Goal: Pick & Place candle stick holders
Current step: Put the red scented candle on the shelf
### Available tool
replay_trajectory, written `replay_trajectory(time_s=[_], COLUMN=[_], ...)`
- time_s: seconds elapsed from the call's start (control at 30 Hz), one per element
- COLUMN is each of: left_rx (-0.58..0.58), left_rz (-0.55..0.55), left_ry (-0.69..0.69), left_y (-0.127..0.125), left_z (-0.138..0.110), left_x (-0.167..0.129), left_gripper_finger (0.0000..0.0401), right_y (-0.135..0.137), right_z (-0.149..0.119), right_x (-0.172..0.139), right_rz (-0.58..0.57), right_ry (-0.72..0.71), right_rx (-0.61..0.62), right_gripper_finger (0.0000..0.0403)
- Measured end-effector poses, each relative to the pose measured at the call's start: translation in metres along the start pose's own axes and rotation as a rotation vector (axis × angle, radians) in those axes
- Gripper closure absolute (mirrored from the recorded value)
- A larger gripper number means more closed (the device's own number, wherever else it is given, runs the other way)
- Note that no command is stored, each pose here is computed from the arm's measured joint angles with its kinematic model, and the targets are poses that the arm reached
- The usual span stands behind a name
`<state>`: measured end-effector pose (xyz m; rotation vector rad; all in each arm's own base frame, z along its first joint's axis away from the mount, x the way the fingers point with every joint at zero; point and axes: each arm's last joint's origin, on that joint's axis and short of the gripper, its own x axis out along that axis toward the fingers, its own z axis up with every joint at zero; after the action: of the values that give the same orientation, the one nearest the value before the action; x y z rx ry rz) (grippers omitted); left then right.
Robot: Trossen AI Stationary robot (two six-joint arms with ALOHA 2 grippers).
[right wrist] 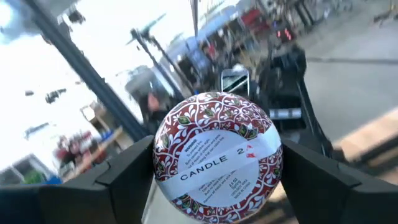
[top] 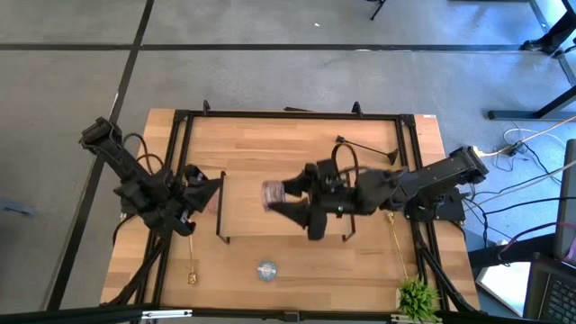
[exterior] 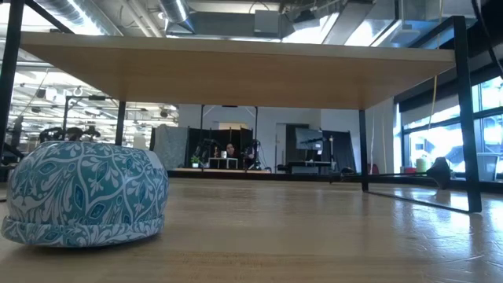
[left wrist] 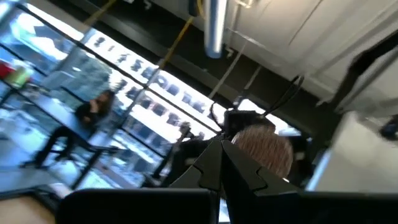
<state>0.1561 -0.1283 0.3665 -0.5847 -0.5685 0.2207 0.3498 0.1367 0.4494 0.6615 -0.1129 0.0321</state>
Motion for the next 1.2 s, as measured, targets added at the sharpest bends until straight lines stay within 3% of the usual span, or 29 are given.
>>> replay_trajectory(time_s=[0.17,0.47,0.67,0.87,0.97,1.2], left_rx=[0.160,0.812,1.178,1.256,1.234,1.233], left_rz=[0.054,0.224,0.311,0.381,0.414,0.544], left_ry=[0.031,0.299,0.392,0.410,0.405,0.420], left_y=[-0.002,-0.053,-0.078,-0.080,-0.075,-0.071], left_z=[0.009,0.008,-0.017,-0.050,-0.062,-0.048], left_x=[-0.002,0.032,0.058,0.080,0.085,0.087], left_gripper_finger=[0.0399,0.0398,0.0398,0.0399,0.0399,0.0399], right_y=[-0.004,-0.009,-0.009,-0.005,-0.004,-0.002], right_z=[0.017,0.029,0.030,0.035,0.037,0.038], right_x=[0.004,0.007,0.007,0.006,0.005,0.005], right_rz=[0.029,0.058,0.077,0.145,0.164,0.193], right_ry=[-0.104,-0.169,-0.166,-0.192,-0.209,-0.211], right_rx=[0.037,0.085,0.110,0.135,0.143,0.147], right_gripper_finger=[0.0102,0.0102,0.0102,0.0102,0.0102,0.0102])
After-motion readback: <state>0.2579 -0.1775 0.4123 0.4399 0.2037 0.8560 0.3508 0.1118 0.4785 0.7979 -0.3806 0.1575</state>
